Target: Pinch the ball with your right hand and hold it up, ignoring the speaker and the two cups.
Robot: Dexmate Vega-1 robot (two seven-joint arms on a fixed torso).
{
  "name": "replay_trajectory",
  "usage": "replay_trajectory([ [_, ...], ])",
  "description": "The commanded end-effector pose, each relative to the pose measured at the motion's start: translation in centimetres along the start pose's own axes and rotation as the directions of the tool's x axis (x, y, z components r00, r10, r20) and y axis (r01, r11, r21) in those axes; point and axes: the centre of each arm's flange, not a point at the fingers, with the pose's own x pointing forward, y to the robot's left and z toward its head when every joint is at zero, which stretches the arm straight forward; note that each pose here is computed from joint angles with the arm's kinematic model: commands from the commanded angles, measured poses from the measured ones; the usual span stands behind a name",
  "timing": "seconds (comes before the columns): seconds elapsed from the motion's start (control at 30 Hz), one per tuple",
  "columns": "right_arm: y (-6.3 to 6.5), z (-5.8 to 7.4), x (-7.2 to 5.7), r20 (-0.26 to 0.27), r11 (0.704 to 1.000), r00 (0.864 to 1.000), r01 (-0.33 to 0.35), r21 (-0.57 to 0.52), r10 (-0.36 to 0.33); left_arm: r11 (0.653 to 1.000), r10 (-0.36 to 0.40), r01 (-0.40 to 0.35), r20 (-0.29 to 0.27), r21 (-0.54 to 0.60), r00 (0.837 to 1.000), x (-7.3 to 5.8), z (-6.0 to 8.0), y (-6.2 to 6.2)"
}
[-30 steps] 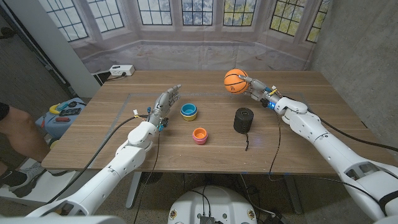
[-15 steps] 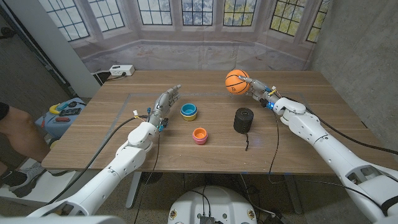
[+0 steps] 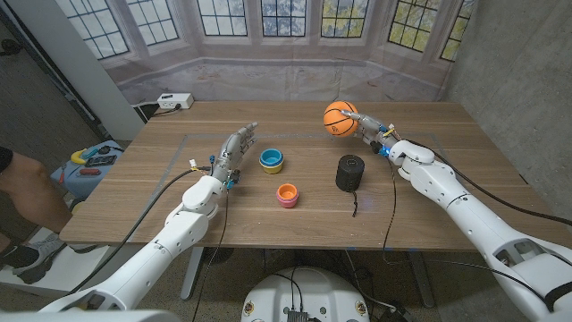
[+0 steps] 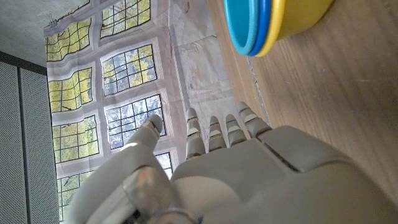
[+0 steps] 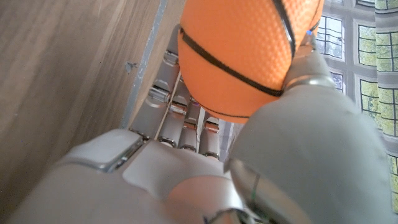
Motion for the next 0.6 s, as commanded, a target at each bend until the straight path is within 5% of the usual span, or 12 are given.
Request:
replay_trajectory([
  [0.03, 0.46, -0.2, -0.02, 0.001, 0.996, 0.996, 0.087, 0.015, -0.087, 1.0, 0.007, -0.007, 0.005, -0.001, 1.0, -0.1, 0.07, 0.42],
  [0.6, 0.7, -0.05, -0.07, -0.002, 0.989, 0.991, 0.137, 0.051, -0.137, 1.0, 0.01, -0.01, 0.01, -0.004, 1.0, -0.42, 0.32, 0.6],
])
